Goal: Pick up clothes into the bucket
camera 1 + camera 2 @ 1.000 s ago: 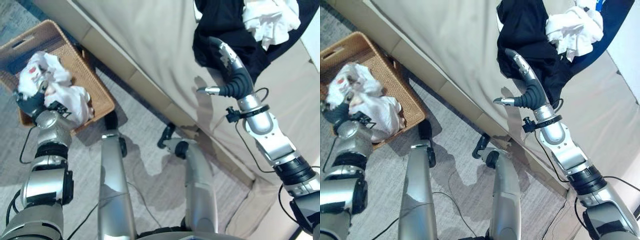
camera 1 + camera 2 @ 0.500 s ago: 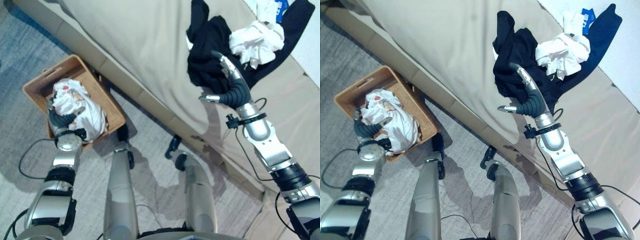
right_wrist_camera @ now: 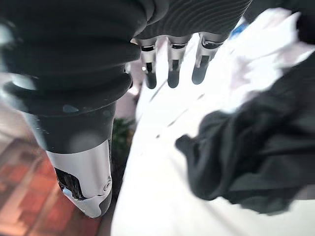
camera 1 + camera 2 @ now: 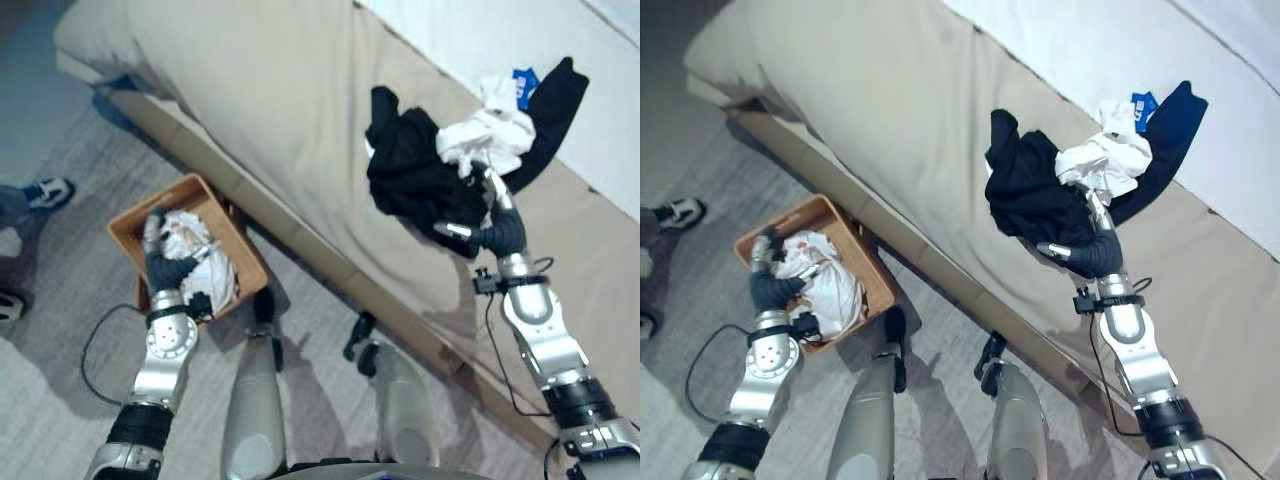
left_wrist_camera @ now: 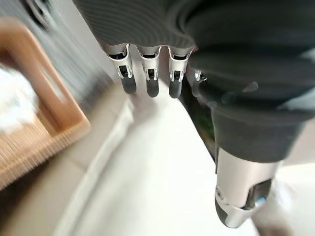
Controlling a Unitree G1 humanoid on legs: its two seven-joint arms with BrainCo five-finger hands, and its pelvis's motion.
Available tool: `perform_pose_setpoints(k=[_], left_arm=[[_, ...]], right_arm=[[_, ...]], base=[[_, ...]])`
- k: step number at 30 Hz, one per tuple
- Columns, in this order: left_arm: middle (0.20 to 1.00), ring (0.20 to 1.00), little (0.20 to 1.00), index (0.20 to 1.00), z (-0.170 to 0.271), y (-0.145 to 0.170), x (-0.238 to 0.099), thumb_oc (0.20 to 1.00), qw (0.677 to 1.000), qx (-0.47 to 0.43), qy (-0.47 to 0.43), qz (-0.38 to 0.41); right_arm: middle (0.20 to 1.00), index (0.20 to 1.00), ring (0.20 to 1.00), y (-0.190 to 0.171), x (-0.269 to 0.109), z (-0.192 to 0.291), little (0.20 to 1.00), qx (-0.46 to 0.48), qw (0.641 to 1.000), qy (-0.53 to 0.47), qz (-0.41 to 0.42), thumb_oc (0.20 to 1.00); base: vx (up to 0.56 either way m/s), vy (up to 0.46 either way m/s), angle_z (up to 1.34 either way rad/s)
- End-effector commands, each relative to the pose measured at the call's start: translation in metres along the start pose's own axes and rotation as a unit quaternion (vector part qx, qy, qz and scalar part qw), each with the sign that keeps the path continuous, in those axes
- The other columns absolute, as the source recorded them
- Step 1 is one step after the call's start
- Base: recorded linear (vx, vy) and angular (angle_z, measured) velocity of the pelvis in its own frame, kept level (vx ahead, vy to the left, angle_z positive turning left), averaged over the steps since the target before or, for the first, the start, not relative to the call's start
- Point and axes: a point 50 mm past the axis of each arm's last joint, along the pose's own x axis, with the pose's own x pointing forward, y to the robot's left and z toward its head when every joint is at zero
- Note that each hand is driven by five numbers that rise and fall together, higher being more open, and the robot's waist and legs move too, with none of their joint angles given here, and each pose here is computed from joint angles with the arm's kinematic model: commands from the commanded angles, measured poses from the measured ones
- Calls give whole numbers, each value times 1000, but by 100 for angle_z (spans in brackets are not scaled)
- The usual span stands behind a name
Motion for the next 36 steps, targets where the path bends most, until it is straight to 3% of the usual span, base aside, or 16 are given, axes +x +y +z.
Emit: perform_pose_setpoints(k=[1,10,14,22,36], left_arm=[[1000,1000,1000,1000,9,-10,-5,1000,997,-47,-26,-53],[1000,1000,1000,1000,-6,-36,-21,1000,981,-104,27,-159],[1000,1000,1000,1000,-18,-36,-27,1000,975,-165,72,-133],[1000,1000,1000,1000,-29,-34,-34,1000,973,-183,101,-101],[1000,1000,1000,1000,10,-45,-9,1000,977,-163,9,-140]], right_arm=[[1000,1000,1000,-8,-1,1,1000,-20,999,-19,-40,1000],[1000,1000,1000,-2,-4,-22,1000,-48,995,30,-76,1000],[1000,1000,1000,21,6,-32,1000,-93,993,58,-32,1000],[1000,1000,1000,38,34,-22,1000,-124,990,43,-43,1000],[1000,1000,1000,-22,114,58,1000,-217,957,-78,-174,1000]], base=[[39,-16,-13],[73,-11,-31],[-8,-3,-32],[-64,-4,-25],[-128,0,10]])
